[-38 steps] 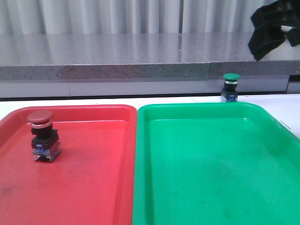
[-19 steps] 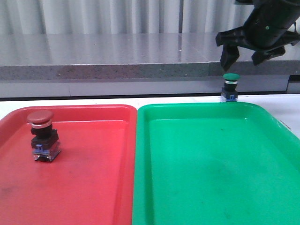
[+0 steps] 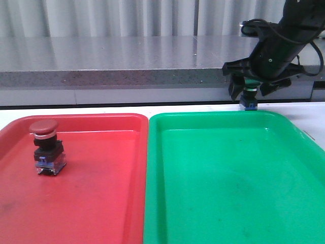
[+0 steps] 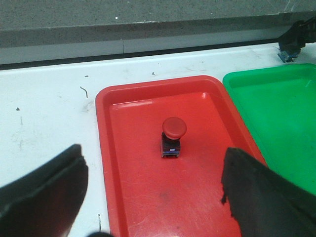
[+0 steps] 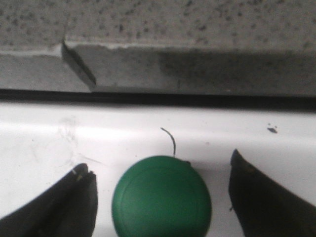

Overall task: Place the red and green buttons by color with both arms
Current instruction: 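Lower the right gripper onto the green-capped button and close on it, then lift the green-capped button off the ledge with the right gripper, then lower the button into the green tray and open the right gripper, then raise the right gripper away from the green tray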

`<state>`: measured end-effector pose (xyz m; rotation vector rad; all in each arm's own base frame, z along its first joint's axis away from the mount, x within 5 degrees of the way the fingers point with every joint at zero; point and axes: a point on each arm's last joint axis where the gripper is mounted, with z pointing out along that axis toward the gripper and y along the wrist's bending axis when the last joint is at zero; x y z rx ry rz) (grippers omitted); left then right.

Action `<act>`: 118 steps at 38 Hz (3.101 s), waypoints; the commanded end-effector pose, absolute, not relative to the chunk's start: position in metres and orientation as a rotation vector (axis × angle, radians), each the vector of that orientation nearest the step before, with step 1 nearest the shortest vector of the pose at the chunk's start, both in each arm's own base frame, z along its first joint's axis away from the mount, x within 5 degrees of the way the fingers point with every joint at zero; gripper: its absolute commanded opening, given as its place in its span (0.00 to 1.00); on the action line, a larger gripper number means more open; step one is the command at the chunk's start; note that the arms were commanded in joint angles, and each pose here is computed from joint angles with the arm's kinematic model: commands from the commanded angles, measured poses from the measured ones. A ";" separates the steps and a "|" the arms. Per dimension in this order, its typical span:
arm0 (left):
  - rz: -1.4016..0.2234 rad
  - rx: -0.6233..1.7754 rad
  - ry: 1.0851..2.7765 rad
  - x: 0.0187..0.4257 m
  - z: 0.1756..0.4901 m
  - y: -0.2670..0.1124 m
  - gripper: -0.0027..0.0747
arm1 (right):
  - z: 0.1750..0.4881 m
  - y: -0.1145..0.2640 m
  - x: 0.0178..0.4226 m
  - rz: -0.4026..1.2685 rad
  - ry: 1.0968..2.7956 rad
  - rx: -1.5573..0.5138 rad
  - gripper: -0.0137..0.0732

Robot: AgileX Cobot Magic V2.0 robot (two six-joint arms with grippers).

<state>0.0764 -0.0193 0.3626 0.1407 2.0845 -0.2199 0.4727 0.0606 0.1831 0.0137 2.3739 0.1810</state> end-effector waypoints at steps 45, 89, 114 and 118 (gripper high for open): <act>-0.243 0.129 1.996 0.078 0.376 -0.020 0.74 | 0.328 0.084 0.324 0.203 2.147 -0.265 0.45; -0.243 0.129 1.996 0.078 0.376 -0.020 0.74 | 0.191 0.129 0.272 0.241 2.252 -0.470 0.51; -0.243 0.129 1.996 0.078 0.376 -0.020 0.74 | 0.227 0.123 0.257 0.271 2.187 -0.452 0.74; -0.243 0.129 1.996 0.078 0.376 -0.020 0.74 | 0.247 0.118 0.244 0.285 2.160 -0.452 0.74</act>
